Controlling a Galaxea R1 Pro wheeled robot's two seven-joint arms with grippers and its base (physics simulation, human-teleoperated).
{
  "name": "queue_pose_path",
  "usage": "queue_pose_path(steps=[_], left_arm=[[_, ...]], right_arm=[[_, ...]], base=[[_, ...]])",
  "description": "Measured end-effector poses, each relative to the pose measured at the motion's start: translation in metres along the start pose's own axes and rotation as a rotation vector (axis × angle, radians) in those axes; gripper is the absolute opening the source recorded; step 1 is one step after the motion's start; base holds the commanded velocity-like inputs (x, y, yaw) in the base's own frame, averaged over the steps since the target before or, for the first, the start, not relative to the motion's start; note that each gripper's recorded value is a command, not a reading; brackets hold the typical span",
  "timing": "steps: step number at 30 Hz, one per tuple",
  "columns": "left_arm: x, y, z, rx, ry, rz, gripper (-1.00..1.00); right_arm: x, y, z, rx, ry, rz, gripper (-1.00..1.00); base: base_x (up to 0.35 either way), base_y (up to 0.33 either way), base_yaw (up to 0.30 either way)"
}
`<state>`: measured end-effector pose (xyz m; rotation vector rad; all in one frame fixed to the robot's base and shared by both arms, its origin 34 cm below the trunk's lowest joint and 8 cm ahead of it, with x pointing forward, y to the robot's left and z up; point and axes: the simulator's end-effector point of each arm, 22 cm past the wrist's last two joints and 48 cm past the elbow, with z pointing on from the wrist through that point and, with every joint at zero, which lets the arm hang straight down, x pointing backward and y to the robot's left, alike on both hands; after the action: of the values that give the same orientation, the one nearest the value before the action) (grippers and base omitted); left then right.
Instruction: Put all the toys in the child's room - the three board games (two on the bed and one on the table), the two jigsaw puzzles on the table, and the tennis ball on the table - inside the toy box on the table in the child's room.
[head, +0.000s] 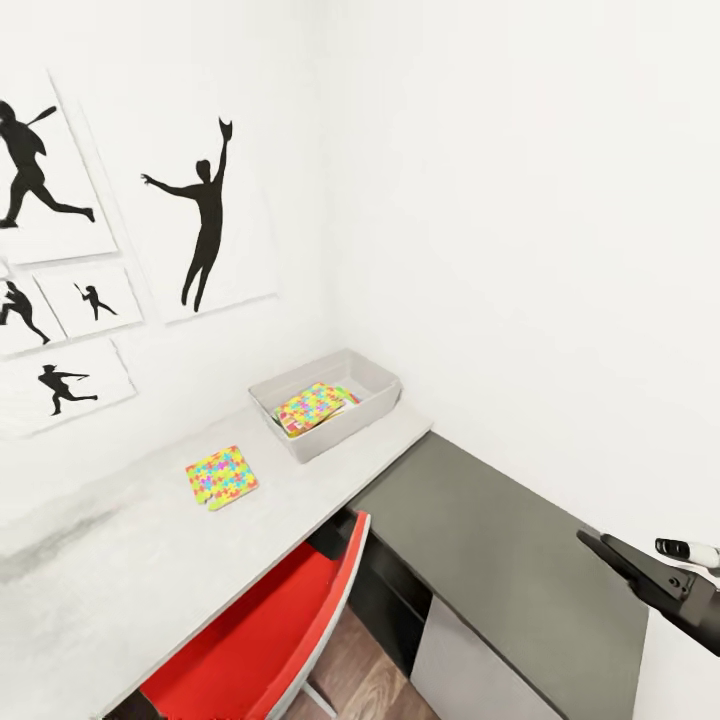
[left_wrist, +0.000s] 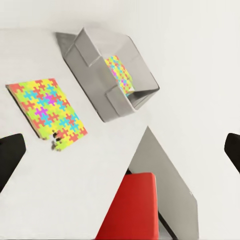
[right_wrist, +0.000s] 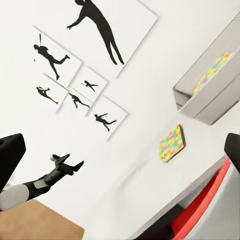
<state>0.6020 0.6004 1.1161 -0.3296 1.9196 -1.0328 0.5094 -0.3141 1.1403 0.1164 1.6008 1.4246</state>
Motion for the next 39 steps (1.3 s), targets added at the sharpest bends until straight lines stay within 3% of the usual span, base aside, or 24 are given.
queue_pose_path(steps=[5,15,39], left_arm=[[-0.001,-0.002,-0.001,0.003,-0.003,0.003,1.0],[-0.002,-0.003,-0.001,0.004,-0.004,0.003,1.0],[-0.002,-0.003,-0.001,0.004,-0.004,0.004,1.0]], right_arm=[[0.0,-0.001,0.0,0.01,-0.001,-0.003,1.0],[0.001,-0.021,0.0,0.101,0.004,0.007,1.0],[0.0,-0.024,-0.002,0.117,0.001,0.01,1.0]], base=[[0.0,0.205,0.206],[0.0,0.051,0.065],[-0.016,0.022,0.003]])
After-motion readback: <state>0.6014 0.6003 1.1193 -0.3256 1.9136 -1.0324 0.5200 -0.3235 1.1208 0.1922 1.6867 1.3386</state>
